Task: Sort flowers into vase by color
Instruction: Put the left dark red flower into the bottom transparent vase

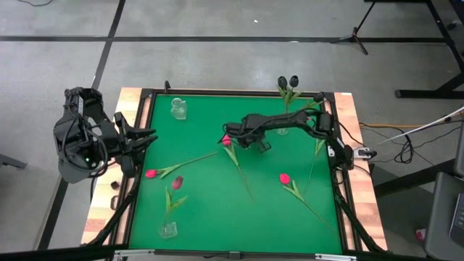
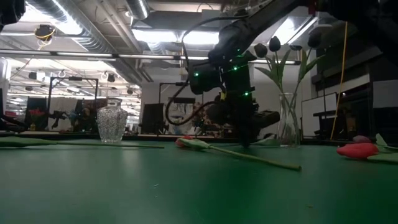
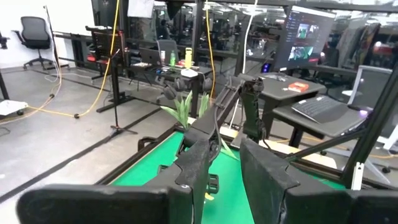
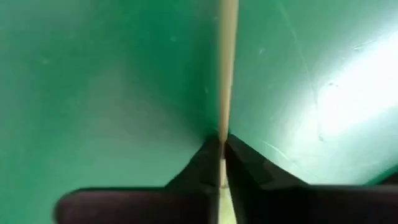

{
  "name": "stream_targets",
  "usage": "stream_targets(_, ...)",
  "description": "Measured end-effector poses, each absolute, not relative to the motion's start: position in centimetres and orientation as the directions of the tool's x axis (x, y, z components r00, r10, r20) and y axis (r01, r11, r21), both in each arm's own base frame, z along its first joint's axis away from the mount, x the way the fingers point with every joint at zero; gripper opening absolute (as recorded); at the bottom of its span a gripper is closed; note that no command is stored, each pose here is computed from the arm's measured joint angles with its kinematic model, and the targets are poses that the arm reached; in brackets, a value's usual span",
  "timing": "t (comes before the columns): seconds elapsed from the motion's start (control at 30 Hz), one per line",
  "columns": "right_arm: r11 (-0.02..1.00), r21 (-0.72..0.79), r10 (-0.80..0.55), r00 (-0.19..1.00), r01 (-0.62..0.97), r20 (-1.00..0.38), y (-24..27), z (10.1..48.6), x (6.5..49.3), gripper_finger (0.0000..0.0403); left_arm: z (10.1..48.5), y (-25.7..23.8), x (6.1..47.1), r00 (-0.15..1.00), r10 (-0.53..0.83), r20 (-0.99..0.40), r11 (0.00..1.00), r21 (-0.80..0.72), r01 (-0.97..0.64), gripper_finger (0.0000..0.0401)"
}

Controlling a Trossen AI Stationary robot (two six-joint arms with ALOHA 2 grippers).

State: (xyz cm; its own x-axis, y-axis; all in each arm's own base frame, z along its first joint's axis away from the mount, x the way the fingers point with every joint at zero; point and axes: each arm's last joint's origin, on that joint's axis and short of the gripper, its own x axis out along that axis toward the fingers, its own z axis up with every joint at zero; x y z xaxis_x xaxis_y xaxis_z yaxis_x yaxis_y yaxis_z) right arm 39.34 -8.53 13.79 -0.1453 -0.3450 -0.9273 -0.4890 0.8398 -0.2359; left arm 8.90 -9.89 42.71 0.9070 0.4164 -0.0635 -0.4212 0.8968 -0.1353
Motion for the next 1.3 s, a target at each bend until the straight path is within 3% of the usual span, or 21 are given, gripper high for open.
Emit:
stream_targets(0.3, 0.749, -0.41, -0.478, 0.003, -0.521, -0.878, -6.5, 18.0, 39.7, 0.0008, 42.8, -9.9, 8.9, 0.902, 0.429, -0.054, 0.883, -0.185, -0.431, 0.0089)
stream_targets(0.57, 0.6, -0.633, -0.646, 0.17, -0.49, -0.744, -6.5, 23.0, 39.5, 0.0005, 42.8, -9.5, 9.4, 0.883, 0.466, -0.057, 0.855, -0.229, -0.466, 0.0089)
stream_targets(0.7, 0.452, -0.723, -0.72, 0.265, -0.523, -0.641, -5.5, 25.2, 39.9, 0.0003, 42.7, -9.3, 9.7, 0.878, 0.472, -0.073, 0.839, -0.269, -0.473, 0.0089)
stream_targets(0.93, 0.074, -0.88, -0.757, 0.548, -0.469, -0.355, -0.2, 30.4, 41.8, 0.0002, 42.4, -8.9, 10.4, 0.888, 0.435, -0.148, 0.824, -0.333, -0.459, 0.0089)
stream_targets(1.07, -0.062, -0.933, -0.704, 0.679, -0.354, -0.21, 2.9, 33.6, 41.7, 0.0001, 42.3, -8.8, 10.8, 0.901, 0.378, -0.212, 0.819, -0.377, -0.432, 0.0089)
stream_targets(1.3, -0.234, -0.957, -0.621, 0.783, -0.171, 0.012, 7.4, 37.0, 41.4, 0.0001, 42.6, -9.0, 11.6, 0.922, 0.291, -0.254, 0.796, -0.47, -0.381, 0.0089)
